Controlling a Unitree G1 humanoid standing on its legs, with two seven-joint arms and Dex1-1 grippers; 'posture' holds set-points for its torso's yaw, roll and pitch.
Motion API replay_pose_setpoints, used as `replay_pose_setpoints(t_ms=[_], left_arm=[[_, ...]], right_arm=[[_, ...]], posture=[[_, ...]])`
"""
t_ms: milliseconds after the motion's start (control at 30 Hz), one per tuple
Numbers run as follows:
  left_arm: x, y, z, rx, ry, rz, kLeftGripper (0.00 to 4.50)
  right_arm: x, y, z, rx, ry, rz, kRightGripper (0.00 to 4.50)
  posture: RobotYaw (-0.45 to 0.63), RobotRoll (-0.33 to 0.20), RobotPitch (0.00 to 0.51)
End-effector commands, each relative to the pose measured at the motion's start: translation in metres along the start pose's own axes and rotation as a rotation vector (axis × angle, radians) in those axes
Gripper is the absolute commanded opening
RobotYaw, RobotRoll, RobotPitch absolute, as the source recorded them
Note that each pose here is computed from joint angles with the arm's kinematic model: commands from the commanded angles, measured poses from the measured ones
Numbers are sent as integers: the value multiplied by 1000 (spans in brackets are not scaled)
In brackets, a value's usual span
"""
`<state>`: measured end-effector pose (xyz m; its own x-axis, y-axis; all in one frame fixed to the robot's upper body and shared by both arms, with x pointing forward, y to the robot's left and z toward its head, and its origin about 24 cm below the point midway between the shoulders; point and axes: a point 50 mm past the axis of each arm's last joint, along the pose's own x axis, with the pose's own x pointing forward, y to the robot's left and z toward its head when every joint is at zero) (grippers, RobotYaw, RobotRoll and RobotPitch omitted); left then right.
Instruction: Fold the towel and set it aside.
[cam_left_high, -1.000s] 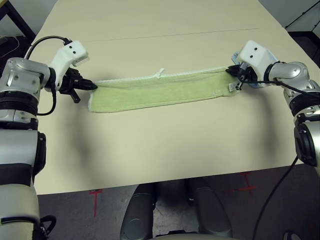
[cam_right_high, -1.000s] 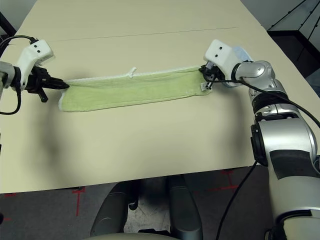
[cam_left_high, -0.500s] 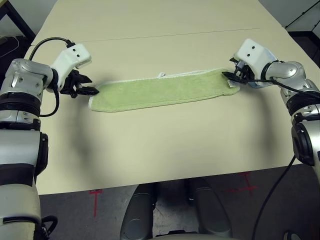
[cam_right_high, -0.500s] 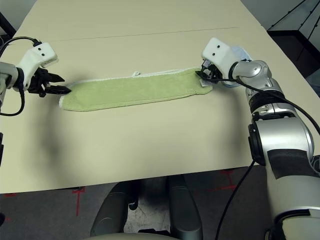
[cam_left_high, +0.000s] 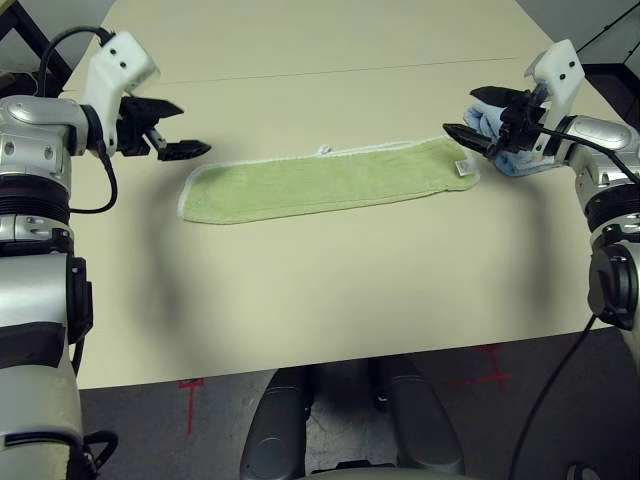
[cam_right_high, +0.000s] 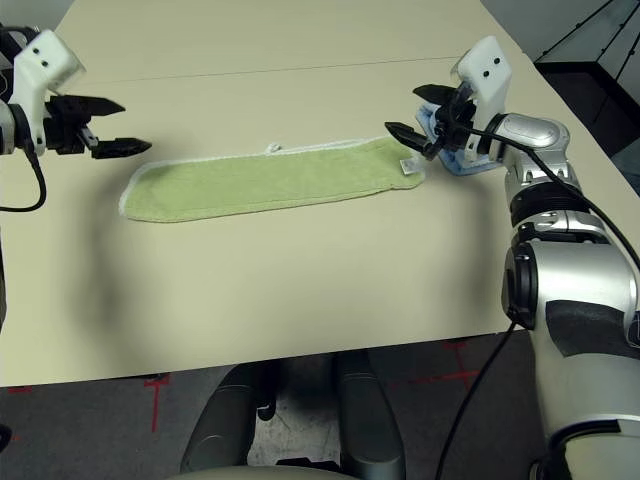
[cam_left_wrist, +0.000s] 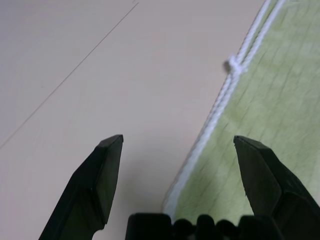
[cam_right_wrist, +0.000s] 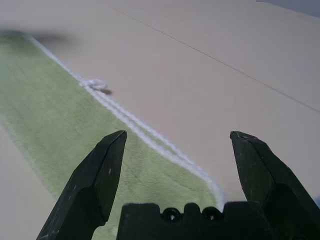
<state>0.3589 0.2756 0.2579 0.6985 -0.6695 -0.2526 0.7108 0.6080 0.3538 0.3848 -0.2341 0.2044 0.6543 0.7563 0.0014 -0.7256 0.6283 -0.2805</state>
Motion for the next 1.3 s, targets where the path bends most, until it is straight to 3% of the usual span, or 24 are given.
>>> replay_pose_setpoints(t_ms=[33, 267, 433, 600, 733, 967, 1300], left_arm=[[5, -14, -10, -76, -65, -7, 4483], [16, -36, -24, -156, -219, 55, 4483], [19, -49, -38, -173, -244, 56, 4483], [14, -68, -64, -114, -104, -88, 4483], [10, -70, -68, -79, -45, -147, 4483], [2, -70, -72, -55, 22, -217, 4483], [3, -69, -71, -47, 26, -207, 4483]], right_arm=[[-2, 5, -9, 54, -20, 9, 4500], [1, 10, -17, 136, -58, -20, 4500], [1, 15, -22, 149, -60, -23, 4500], [-1, 17, -26, 141, -45, -15, 4500], [-9, 15, -26, 169, -44, -7, 4500], [-40, 11, -35, 534, -32, -66, 4500], [-53, 29, -39, 721, -82, -154, 4500]], posture=[[-2, 0, 204], [-5, 0, 201], [-1, 0, 202], [-1, 0, 206], [-1, 0, 208], [-24, 0, 210], [-24, 0, 213]])
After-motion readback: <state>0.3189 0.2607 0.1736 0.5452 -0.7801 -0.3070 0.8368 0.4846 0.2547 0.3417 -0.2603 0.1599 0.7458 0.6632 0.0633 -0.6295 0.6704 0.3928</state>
